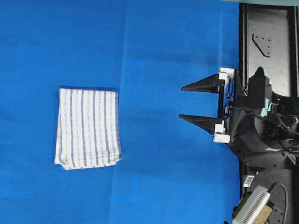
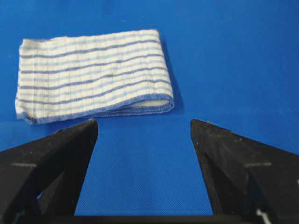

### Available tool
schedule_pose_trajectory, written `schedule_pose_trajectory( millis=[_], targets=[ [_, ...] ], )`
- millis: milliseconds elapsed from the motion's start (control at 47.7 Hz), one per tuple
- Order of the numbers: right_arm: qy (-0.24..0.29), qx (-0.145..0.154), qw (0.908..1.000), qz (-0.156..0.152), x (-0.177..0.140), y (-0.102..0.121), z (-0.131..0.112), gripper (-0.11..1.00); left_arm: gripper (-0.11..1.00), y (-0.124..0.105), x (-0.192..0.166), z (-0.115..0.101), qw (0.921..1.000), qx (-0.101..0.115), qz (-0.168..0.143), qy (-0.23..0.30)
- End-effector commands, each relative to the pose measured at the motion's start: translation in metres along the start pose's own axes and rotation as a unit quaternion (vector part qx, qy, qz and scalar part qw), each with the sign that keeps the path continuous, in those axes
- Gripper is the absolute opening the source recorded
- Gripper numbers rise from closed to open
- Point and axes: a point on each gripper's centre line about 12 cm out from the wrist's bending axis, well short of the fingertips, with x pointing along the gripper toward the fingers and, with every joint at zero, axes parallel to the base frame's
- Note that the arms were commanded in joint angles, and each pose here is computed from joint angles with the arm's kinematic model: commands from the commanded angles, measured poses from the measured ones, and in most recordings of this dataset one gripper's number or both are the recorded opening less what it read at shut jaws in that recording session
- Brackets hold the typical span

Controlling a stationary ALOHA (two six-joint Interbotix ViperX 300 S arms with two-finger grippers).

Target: Fold the blue towel.

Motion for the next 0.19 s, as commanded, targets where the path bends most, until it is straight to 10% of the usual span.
schedule_pose_trajectory(
  millis=[0,168],
  targets=[
    [-0.008,-0.001,1.0,0.0,0.0011,0.0008,0.0063,0.92,0.75,0.0,0.0014,0.004,1.0,0.007,0.001,-0.005],
    [-0.008,-0.001,1.0,0.0,0.0011,0.0008,0.0063,0.92,0.75,-0.0002,0.0014,0.0042,0.9999,0.009,0.0,-0.005]
  ],
)
